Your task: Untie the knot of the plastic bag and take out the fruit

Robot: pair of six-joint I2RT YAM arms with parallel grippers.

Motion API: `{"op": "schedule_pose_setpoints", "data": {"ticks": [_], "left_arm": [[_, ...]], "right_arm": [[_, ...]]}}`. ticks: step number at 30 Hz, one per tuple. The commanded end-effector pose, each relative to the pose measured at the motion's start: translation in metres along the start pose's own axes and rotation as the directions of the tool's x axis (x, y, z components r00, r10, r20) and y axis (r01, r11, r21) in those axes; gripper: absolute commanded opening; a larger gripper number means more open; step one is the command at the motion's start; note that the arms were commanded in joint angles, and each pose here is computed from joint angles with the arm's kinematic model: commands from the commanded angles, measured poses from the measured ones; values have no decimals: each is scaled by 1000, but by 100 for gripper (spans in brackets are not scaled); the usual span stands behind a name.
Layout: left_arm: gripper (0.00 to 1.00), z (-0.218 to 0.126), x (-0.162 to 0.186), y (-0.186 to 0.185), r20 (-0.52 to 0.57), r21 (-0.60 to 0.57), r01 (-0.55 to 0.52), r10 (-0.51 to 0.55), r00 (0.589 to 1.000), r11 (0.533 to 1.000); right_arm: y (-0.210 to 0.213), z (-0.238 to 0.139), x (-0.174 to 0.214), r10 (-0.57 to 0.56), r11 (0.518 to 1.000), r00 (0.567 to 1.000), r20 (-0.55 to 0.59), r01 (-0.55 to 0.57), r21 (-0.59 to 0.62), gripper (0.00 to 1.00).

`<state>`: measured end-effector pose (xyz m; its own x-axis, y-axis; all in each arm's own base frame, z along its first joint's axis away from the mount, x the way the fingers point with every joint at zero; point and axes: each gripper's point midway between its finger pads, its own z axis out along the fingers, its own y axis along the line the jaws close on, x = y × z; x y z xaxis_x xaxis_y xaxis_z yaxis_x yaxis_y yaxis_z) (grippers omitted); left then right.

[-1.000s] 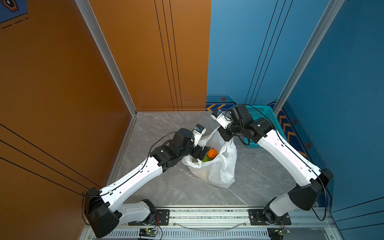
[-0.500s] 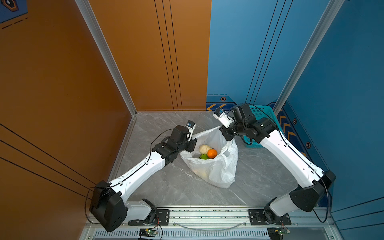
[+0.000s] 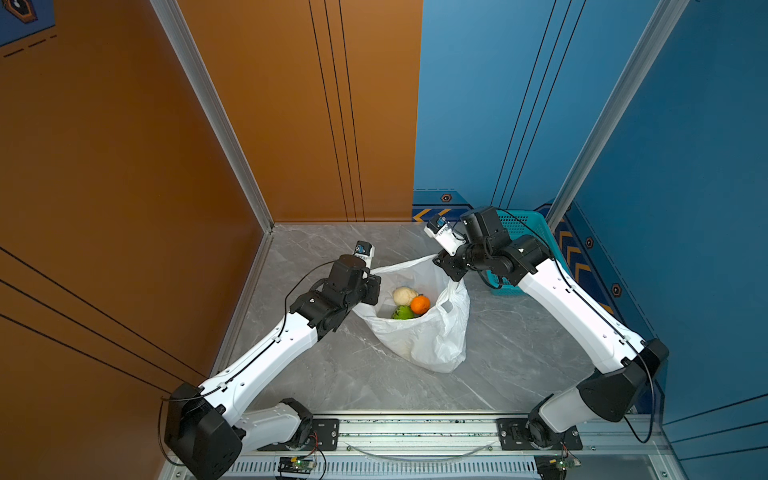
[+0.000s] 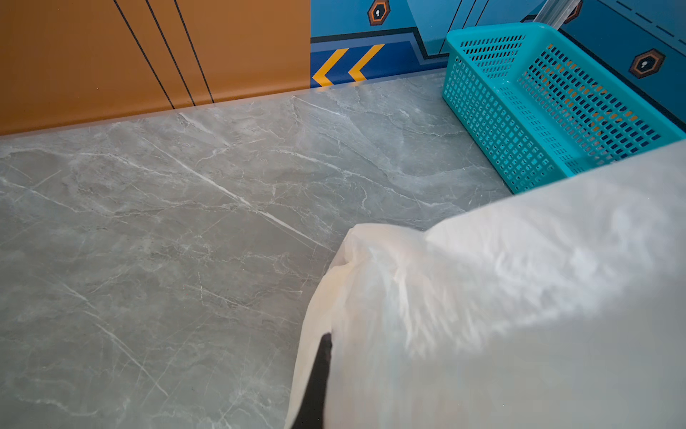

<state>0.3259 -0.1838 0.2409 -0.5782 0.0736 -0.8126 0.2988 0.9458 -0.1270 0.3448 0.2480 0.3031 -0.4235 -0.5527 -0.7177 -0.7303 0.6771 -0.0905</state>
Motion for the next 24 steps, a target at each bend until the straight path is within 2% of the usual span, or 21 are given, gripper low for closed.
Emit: {"op": "schedule_pose_setpoints", "data": {"ticks": [1, 4, 8, 12, 16, 19, 24], "left_arm": [[0, -23, -1, 0, -46, -43, 80, -82, 996, 996], [0, -36, 0, -2, -73, -73, 94, -99, 992, 993], [0, -45, 7, -2, -96, -93, 153, -162, 982, 984], [0, -48, 13, -7, -106, -93, 198, -207, 973, 976], [0, -54, 14, -18, -99, -84, 231, -239, 966, 969], [0, -59, 18, -21, -84, -93, 252, -259, 962, 963], [0, -69, 23, -20, -46, -98, 310, -316, 948, 946]], "right_arm": [[-1, -9, 0, 62, 998, 998, -29, -63, -22, 62], [11, -30, -6, 100, 992, 995, -24, -102, -71, 81], [40, -53, -13, 140, 981, 990, -9, -140, -136, 91], [78, -68, -17, 152, 974, 988, -1, -150, -169, 93], [103, -75, -15, 216, 955, 976, -15, -214, -206, 93], [118, -56, -3, 269, 935, 961, -58, -276, -222, 92], [112, -13, 17, 322, 931, 942, -93, -333, -152, 86]]}}
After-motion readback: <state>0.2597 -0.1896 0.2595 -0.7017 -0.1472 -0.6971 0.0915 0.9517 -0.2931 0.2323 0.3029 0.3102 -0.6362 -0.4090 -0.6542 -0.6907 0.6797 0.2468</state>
